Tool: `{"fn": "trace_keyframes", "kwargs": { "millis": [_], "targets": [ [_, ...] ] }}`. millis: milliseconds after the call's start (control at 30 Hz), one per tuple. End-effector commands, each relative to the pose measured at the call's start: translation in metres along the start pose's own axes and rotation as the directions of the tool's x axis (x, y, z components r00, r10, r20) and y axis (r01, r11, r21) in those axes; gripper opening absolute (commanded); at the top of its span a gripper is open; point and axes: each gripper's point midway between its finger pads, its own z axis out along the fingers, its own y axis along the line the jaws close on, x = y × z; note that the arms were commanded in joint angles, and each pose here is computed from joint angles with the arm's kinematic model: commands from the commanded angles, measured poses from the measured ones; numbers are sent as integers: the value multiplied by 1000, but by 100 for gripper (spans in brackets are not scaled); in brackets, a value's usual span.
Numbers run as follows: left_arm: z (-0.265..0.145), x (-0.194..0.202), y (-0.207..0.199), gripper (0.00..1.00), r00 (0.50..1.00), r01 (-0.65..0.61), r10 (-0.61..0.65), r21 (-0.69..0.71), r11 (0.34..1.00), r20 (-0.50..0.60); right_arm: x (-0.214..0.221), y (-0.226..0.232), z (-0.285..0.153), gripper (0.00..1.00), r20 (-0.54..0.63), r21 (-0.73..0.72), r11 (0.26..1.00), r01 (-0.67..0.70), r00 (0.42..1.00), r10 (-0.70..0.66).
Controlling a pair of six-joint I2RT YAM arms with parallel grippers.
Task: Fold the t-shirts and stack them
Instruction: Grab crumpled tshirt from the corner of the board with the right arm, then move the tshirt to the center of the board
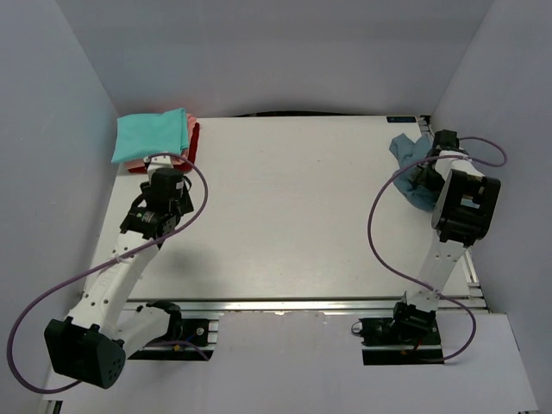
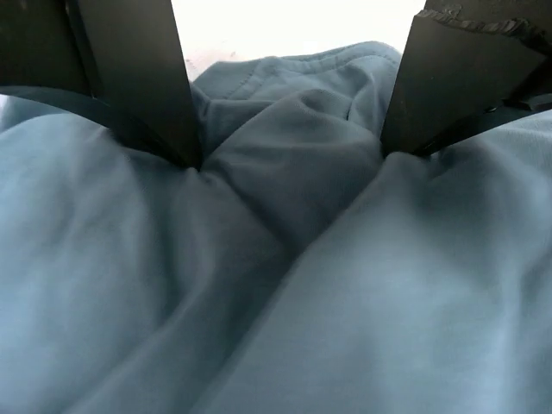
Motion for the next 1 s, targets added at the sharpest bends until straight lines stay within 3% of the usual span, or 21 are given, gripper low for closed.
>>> {"fn": "trace_keyframes", "kwargs": {
  "millis": [0, 33, 67, 133, 167, 267, 367, 433, 533, 633, 700, 733, 800, 933, 967],
  "targets": [
    [-8, -12, -1, 58, 999, 21, -22, 11, 1000, 29, 10, -7, 9, 89, -42, 20, 1000, -23, 999, 24],
    [-8, -13, 0, 51, 999, 22, -22, 6, 1000, 28, 13, -5, 11, 88, -56, 10, 1000, -21, 998, 21],
    [-9, -15, 1, 46, 999, 26, -26, 0, 1000, 30, 17, -4, 11, 66, -74, 2, 1000, -16, 997, 16],
    [-11, -18, 1, 39, 999, 23, -23, 1, 1000, 33, 14, 3, 8, 9, -78, -38, 999, -12, 997, 9],
    [-12, -19, 2, 36, 999, 21, -21, -3, 1000, 34, 12, 3, 4, 0, -82, -42, 999, -23, 996, 19],
    [-17, -25, 4, 32, 999, 24, -24, -4, 1000, 45, -16, 10, -41, 0, -23, -103, 994, -43, 999, 41],
    [-22, -28, 6, 25, 997, 39, -39, 0, 999, 61, -81, 16, -131, 0, 189, -227, 972, -55, 977, 99],
    [-25, -29, 6, 25, 997, 42, -43, 13, 999, 66, -131, 5, -223, 0, 369, -283, 958, -42, 917, 149],
    [-27, -25, 9, 25, 997, 36, -37, 10, 999, 65, -170, -11, -342, 0, 564, -367, 930, 27, 801, 199],
    [-26, -20, 13, 25, 998, 20, -19, -8, 1000, 58, -163, 3, -416, 0, 614, -532, 835, 141, 744, 265],
    [-25, -19, 16, 21, 999, 17, -15, -24, 1000, 52, -139, 31, -458, 0, 617, -641, 716, 278, 741, 265],
    [-26, -19, 16, 19, 999, 17, -15, -25, 1000, 51, -132, 43, -467, 0, 619, -662, 679, 318, 743, 255],
    [-27, -20, 15, 1, 998, 29, -28, -17, 999, 61, -109, 77, -493, 0, 635, -689, 591, 420, 743, 212],
    [-27, -22, 11, 0, 996, 54, -54, 2, 999, 69, -64, 135, -542, 0, 678, -695, 452, 559, 720, 151],
    [-26, -20, 10, 0, 997, 54, -54, 3, 999, 60, -45, 162, -563, 0, 692, -696, 386, 606, 709, 136]
  ]
}}
